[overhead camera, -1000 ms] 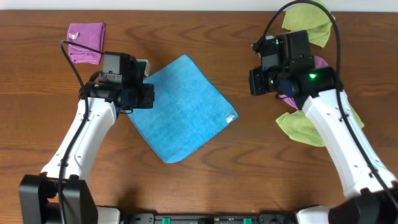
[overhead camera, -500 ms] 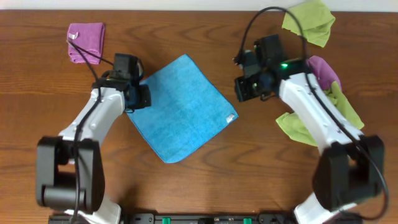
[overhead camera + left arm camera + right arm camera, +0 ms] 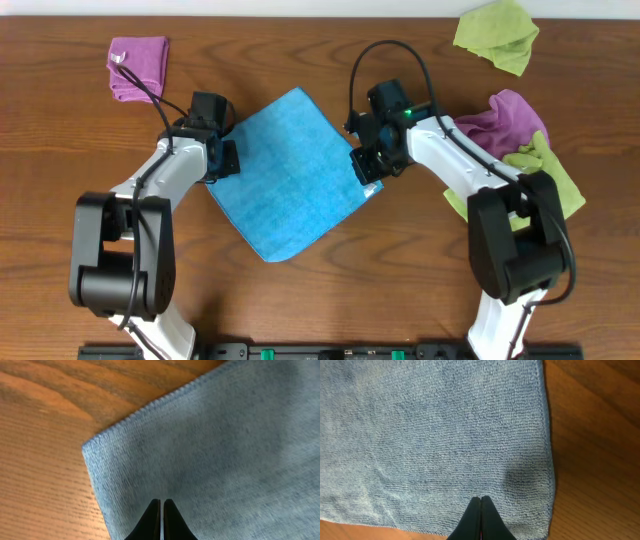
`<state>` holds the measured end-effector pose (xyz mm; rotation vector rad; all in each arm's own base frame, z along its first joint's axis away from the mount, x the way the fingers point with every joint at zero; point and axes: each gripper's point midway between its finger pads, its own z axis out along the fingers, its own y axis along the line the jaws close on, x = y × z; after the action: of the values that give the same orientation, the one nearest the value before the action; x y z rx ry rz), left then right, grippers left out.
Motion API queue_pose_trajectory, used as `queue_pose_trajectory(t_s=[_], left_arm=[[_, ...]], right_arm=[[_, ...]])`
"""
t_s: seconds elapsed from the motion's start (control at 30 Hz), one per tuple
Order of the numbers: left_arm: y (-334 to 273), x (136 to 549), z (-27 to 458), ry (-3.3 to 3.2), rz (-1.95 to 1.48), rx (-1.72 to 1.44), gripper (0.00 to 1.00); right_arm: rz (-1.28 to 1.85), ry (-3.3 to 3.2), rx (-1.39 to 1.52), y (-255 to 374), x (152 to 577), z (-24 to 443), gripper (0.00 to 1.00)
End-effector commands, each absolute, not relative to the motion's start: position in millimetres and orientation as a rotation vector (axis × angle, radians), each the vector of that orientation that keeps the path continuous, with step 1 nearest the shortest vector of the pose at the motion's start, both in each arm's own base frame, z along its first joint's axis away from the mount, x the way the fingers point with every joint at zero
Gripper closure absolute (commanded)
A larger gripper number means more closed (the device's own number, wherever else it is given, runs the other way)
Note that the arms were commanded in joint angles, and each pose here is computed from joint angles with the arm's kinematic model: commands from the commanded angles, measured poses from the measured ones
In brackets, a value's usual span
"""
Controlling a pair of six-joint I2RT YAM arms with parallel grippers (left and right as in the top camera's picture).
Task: Fold the cloth
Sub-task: 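Grasp the blue cloth's top corners with left and right grippers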
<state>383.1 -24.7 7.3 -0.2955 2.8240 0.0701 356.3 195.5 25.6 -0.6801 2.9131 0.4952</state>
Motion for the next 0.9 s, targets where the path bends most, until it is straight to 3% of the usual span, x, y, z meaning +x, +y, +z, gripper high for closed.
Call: queue_pose_trajectory(t_s=[0.0,0.63,0.87], left_arm=[[-20.3,384.5,-0.1,2.818,0.115,-0.313,0.94],[-19.2,389.0,-23.3,2.832,0.132,-0.31,0.95],[-16.5,399.8,-28.1,2.796,0.151,-0.288,0.94]], right_arm=[[0.474,2.92,-0.727,194.8,353.4,18.0,0.99],[0.372,3.035,-0.73,180.6,342.9,-19.6,0.99],[0.362,3.139,-0.745,174.9,317.9,-33.6,0.99]])
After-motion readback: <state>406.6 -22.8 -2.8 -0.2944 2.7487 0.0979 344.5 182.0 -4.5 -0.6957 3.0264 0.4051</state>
